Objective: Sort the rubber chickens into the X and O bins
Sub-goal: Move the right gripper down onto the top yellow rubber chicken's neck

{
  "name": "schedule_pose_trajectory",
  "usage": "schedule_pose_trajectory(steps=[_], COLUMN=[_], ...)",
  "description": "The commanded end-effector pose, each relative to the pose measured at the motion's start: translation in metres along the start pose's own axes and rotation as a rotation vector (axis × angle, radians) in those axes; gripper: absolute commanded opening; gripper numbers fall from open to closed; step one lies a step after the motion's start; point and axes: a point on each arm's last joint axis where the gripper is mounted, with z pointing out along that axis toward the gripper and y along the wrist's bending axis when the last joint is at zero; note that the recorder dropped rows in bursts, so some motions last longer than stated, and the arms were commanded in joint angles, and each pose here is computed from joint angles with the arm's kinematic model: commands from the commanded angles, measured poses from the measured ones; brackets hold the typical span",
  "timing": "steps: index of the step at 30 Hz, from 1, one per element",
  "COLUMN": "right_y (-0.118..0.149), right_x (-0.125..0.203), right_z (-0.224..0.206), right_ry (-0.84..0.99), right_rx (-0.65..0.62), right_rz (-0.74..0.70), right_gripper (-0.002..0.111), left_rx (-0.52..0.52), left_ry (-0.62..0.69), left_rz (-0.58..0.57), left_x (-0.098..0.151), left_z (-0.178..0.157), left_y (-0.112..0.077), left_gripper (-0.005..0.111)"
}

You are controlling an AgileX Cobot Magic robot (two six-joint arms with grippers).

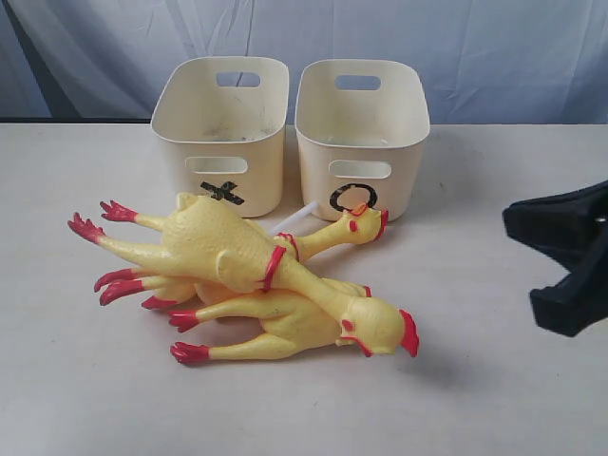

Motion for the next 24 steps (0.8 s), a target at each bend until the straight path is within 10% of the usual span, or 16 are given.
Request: schedule_pose_trajectory(steps=[1,12,20,24], right_y=[0.007,0.011,0.011,0.016], right_x=[-0.006,-0.015,-0.023,-0.017], right_z=[0.027,0.092,0.121,0.138], right_ry=[0.119,0.303,0.345,0.396], right_rx=[-0.076,-0.153,-0.184,-0.254], right_rz=[-0.074,-0.112,-0.041,-0.038], right_gripper=[-0.001,0.001,0.062,0.064], left_rx=[-0.001,-0.001,-0.001,-0.001], left_ry=[-0.004,-0.004,-0.004,-0.004], left_rz=[-0.002,-0.002,-0.002,-0.002], left_x=[0.001,0.001,0.001,0.001], left_z=[0.000,0.000,0.000,0.000], left_y=[0.000,0.000,0.000,0.000], left_gripper=[0.000,0.000,0.000,0.000])
